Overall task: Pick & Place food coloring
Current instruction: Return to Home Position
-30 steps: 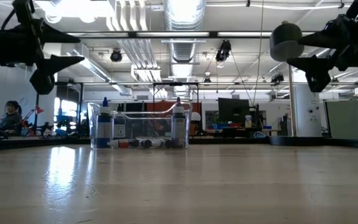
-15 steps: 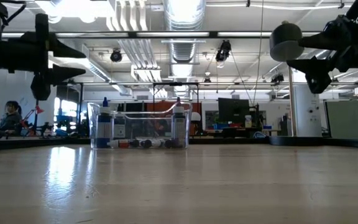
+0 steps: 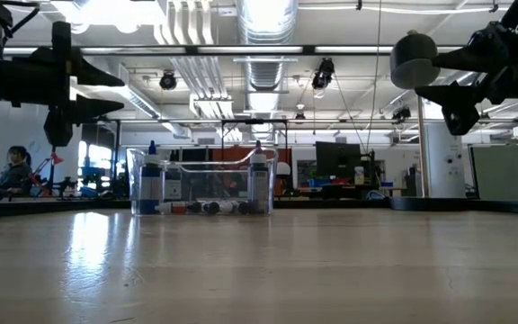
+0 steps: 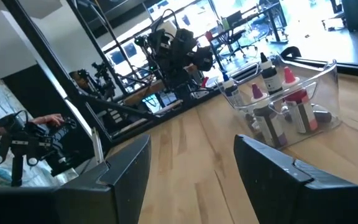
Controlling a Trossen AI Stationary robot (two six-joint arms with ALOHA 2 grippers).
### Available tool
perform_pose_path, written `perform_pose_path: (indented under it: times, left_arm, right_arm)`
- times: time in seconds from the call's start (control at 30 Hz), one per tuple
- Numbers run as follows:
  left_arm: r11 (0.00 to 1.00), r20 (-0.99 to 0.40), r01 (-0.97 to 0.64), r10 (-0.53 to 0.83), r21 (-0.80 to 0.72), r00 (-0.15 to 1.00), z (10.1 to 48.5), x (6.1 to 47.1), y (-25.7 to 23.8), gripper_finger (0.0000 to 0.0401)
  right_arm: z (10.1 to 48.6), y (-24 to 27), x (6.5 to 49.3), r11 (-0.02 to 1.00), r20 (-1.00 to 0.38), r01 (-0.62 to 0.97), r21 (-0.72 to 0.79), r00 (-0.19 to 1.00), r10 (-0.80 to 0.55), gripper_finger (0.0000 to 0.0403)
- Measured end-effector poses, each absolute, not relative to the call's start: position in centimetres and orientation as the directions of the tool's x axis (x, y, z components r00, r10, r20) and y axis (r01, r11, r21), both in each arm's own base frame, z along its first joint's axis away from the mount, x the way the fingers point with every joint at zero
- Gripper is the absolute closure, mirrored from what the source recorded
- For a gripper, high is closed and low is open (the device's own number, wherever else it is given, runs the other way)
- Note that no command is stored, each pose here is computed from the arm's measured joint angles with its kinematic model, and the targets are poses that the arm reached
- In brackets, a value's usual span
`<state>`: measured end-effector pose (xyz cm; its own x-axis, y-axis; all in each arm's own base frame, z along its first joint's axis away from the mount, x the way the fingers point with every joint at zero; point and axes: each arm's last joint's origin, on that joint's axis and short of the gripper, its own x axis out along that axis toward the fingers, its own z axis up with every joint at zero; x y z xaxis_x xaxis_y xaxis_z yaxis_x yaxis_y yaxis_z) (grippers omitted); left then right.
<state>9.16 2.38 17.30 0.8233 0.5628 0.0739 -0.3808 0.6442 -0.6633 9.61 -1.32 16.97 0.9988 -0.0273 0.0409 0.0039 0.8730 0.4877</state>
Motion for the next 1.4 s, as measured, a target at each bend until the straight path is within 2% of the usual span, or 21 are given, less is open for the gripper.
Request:
perform_pose_path:
  times: [0.47, 0.67, 0.77, 0.87, 0.93, 1.0, 1.1, 1.4]
  left_arm:
    - [0.640, 0.068, -0.391, 0.570, -0.661, 0.819, 17.2, 9.1, 2.5, 0.0229]
    - [0.681, 0.068, -0.403, 0.553, -0.611, 0.830, 17.2, 9.2, 2.3, 0.0229]
    - [0.797, 0.066, -0.357, 0.441, -0.486, 0.895, 17.2, 9.4, 2.0, 0.0229]
    - [0.961, 0.039, -0.169, 0.182, -0.219, 0.983, 16.9, 9.6, 1.3, 0.0229]
    - [0.998, 0.026, -0.023, 0.024, -0.058, 0.999, 16.7, 9.7, 0.8, 0.0229]
    - [1.000, 0.028, -0.009, 0.008, 0.016, 1.000, 16.8, 9.7, 0.7, 0.0229]
    - [0.994, 0.007, -0.106, 0.106, -0.030, 0.994, 16.6, 9.7, 1.0, 0.0229]
    - [0.985, 0.012, -0.099, 0.102, -0.138, 0.995, 16.6, 9.7, 1.0, 0.0229]
  right_arm:
    - [17.0, -1.3, 9.6, 0.873, 0.041, 0.004, 0.488, 0.999, -0.027, 0.0179]
    - [17.0, -1.3, 9.6, 0.873, 0.041, 0.004, 0.488, 0.999, -0.027, 0.0179]
    - [17.0, -1.3, 9.6, 0.873, 0.041, 0.004, 0.488, 0.999, -0.027, 0.0179]
    - [17.0, -1.3, 9.6, 0.873, 0.041, 0.004, 0.488, 0.999, -0.027, 0.0179]
    - [17.0, -1.3, 9.6, 0.873, 0.041, 0.004, 0.488, 0.999, -0.027, 0.0179]
    - [17.0, -1.3, 9.6, 0.873, 0.040, 0.004, 0.488, 0.999, -0.027, 0.0179]
    - [17.0, -1.3, 9.6, 0.873, 0.041, 0.004, 0.488, 0.999, -0.027, 0.0179]
    - [17.0, -1.3, 9.6, 0.873, 0.040, 0.004, 0.488, 0.999, -0.027, 0.0179]
